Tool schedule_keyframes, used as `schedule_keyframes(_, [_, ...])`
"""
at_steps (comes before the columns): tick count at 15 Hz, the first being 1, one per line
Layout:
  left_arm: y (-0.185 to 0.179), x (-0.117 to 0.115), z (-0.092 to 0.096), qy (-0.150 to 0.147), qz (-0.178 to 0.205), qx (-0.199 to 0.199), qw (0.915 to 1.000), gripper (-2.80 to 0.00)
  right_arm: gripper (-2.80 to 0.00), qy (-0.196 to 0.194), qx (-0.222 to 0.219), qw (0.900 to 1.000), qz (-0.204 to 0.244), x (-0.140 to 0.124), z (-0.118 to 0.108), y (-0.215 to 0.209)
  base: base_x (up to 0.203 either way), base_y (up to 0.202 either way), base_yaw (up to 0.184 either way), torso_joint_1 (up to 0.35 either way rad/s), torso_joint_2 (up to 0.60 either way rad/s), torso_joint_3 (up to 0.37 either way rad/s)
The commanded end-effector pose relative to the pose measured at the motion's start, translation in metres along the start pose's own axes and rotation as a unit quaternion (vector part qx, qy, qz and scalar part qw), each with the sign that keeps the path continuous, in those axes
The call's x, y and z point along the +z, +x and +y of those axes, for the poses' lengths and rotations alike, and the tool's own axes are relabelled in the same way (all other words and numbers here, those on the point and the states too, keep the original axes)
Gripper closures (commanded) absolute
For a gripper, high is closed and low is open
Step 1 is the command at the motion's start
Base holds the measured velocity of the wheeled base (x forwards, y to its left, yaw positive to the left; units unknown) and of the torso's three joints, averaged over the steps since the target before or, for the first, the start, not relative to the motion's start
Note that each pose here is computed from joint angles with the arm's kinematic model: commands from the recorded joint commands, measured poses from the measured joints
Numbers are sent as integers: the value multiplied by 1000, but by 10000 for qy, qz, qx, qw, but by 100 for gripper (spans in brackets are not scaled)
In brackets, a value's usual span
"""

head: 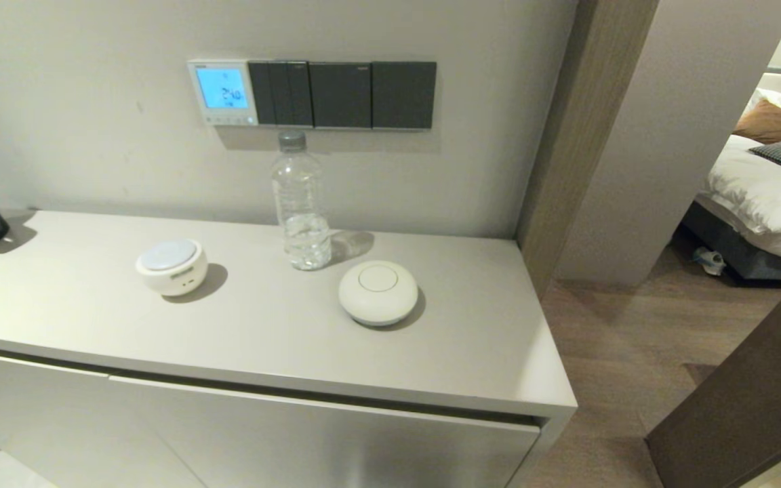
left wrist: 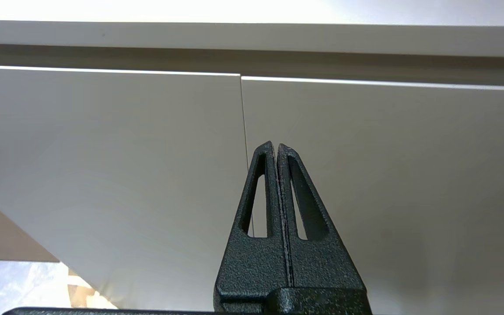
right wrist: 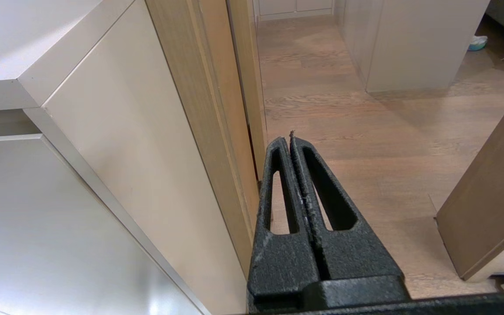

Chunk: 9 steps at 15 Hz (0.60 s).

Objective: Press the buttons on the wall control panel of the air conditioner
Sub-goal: Turn off the central air conditioner

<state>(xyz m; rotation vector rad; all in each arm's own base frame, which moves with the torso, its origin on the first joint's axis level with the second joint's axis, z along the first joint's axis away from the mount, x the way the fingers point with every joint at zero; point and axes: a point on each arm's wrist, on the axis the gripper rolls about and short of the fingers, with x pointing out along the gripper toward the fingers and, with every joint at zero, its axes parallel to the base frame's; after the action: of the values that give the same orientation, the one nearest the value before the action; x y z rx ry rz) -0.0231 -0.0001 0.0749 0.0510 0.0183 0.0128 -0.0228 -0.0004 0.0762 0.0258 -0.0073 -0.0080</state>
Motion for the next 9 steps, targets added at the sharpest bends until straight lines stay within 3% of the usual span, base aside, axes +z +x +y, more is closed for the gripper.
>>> schedule_keyframes(1, [-1, 14, 1, 5, -28, -11, 10000, 0, 0, 2, 2, 10000, 13, -1, 0, 0, 0, 0, 0, 0, 0, 0])
schedule_keyframes(5, [12, 78, 4, -58, 107, -72, 9999, 0, 0, 2, 2, 10000, 13, -1, 0, 0, 0, 0, 0, 0, 0, 0])
schedule_keyframes(9, [61, 171, 6, -209, -177, -356, 9990, 0, 0, -4, 2, 10000, 13, -1, 0, 0, 0, 0, 0, 0, 0, 0])
